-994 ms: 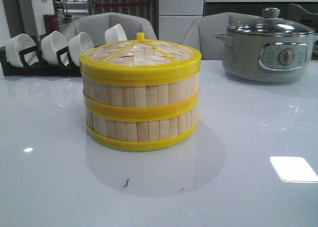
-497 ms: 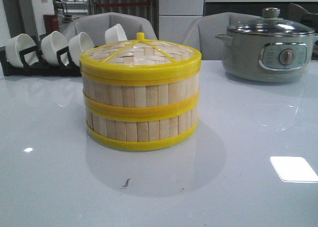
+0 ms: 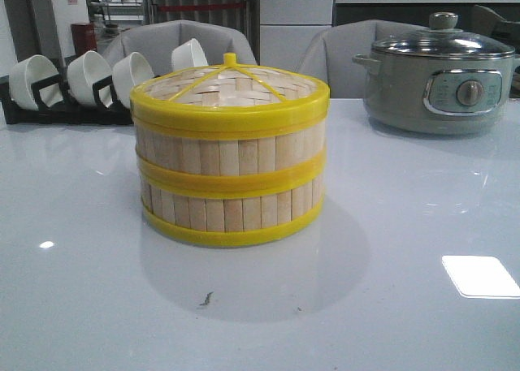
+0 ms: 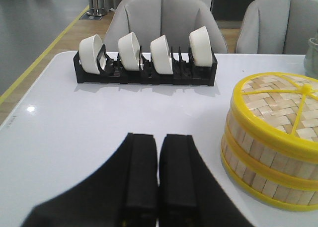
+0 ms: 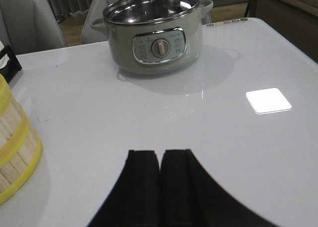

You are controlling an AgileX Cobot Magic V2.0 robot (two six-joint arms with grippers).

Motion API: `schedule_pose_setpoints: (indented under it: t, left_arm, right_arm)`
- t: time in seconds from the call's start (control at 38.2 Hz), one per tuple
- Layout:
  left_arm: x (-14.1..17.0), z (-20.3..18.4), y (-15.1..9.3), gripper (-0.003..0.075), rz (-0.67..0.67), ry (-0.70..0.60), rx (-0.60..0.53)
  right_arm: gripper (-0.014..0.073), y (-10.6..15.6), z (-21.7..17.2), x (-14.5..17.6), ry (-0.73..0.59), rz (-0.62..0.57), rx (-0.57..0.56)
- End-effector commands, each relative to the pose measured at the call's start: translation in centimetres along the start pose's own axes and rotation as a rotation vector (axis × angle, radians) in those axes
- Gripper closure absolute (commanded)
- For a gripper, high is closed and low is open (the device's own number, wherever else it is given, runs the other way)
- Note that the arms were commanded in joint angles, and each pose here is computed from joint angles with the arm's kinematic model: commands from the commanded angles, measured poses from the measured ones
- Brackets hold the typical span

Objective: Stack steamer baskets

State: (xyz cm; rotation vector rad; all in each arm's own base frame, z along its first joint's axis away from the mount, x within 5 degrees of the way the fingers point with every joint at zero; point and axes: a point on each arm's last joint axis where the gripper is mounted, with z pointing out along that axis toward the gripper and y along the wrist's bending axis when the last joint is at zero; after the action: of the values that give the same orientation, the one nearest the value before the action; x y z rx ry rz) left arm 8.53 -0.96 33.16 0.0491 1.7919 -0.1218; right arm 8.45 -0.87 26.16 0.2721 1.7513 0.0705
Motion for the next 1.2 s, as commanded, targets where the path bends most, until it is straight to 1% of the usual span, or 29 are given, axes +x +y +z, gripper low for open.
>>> schedule_pose_setpoints:
  t: [0.0, 0.58, 0.73, 0.86, 0.92, 1.05, 1.18]
  left_arm:
    - [-1.6, -0.3, -0.1, 0.0625, -0.009, -0.107, 0.011]
    - [-1.6, -0.3, -0.1, 0.0625, -0.009, -0.107, 0.011]
    - [-1.6, -0.4, -0.1, 0.0625, 0.014, -0.113, 0.002]
    - [-1.6, -1.3, -0.1, 0.0625, 0.015, -0.192, 0.009]
    - [-1.2, -1.5, -0.1, 0.0625, 0.016, -0.235, 0.013]
    - [1.0, -1.9, 0.0, 0.0625, 0.017, -0.329, 0.026]
    - [4.7, -1.6, 0.2, 0.0625, 0.007, -0.369, 0.036]
  right_arm:
    - [0.0543, 0.1, -0.3, -1.8, -0.118, -0.019, 0.001]
    - [0.0543, 0.1, -0.3, -1.8, -0.118, -0.019, 0.001]
    - [0.0543, 0.1, -0.3, -1.7, -0.117, -0.019, 0.002]
    - [0.0543, 0.1, -0.3, -1.7, -0.113, -0.019, 0.002]
    - [0.0543, 0.1, -0.3, -1.7, -0.113, -0.019, 0.002]
    - [0.0543, 0.1, -0.3, -1.7, -0.113, -0.019, 0.002]
    - [0.0543, 0.1, -0.3, -1.7, -0.113, -0.019, 0.002]
